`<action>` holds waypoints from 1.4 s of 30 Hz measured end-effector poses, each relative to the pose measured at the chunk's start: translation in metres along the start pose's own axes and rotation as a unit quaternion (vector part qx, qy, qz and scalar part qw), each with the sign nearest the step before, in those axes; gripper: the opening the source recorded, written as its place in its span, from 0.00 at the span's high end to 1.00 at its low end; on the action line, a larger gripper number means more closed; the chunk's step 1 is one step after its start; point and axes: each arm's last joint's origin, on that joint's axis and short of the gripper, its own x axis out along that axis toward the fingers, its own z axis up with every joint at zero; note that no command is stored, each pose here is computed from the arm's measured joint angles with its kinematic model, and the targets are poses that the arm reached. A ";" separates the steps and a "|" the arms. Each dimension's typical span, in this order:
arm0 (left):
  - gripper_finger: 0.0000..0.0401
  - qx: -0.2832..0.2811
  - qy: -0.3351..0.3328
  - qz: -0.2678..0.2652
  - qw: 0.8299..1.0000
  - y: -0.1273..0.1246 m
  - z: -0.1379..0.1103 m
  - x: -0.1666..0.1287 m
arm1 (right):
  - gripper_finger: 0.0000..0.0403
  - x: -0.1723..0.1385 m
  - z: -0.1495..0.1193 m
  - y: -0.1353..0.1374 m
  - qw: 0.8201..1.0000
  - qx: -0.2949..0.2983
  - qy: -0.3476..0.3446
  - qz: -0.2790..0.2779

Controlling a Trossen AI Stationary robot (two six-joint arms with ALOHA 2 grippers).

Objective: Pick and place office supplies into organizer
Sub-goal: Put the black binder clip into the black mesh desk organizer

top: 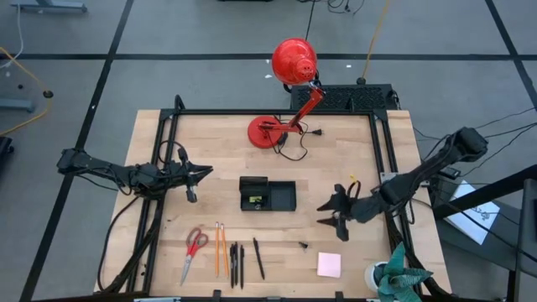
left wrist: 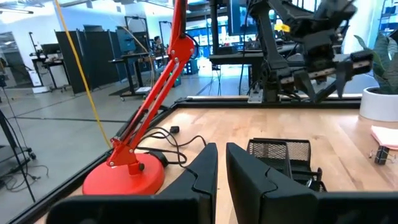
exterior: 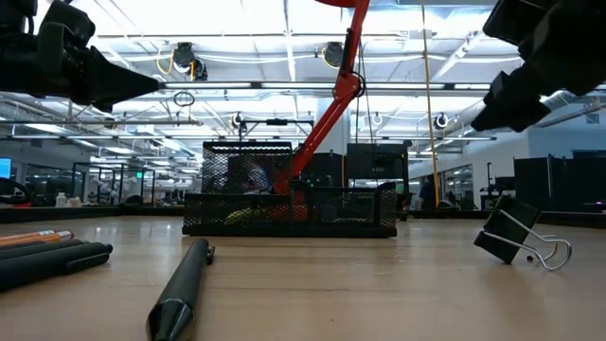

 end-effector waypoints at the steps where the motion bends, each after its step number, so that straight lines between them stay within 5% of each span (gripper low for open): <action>1: 0.90 0.000 0.000 0.000 1.000 0.000 0.000 0.000 | 0.49 0.002 0.001 0.004 1.000 -0.001 0.011 -0.003; 8: 0.90 -0.001 0.001 0.000 1.000 0.000 0.000 0.000 | 0.45 0.018 0.019 0.041 0.997 -0.023 0.064 -0.018; 19: 0.90 -0.005 0.006 0.000 1.000 0.000 -0.001 0.000 | 0.45 0.052 0.011 0.055 0.985 0.022 0.163 -0.060; 32: 0.90 -0.004 0.008 0.000 1.000 0.000 -0.002 0.000 | 0.45 0.068 0.012 0.067 0.986 0.063 0.155 -0.026; 42: 0.90 -0.004 0.008 0.000 1.000 0.000 -0.002 0.000 | 0.45 0.077 -0.004 0.071 0.977 0.115 0.171 -0.049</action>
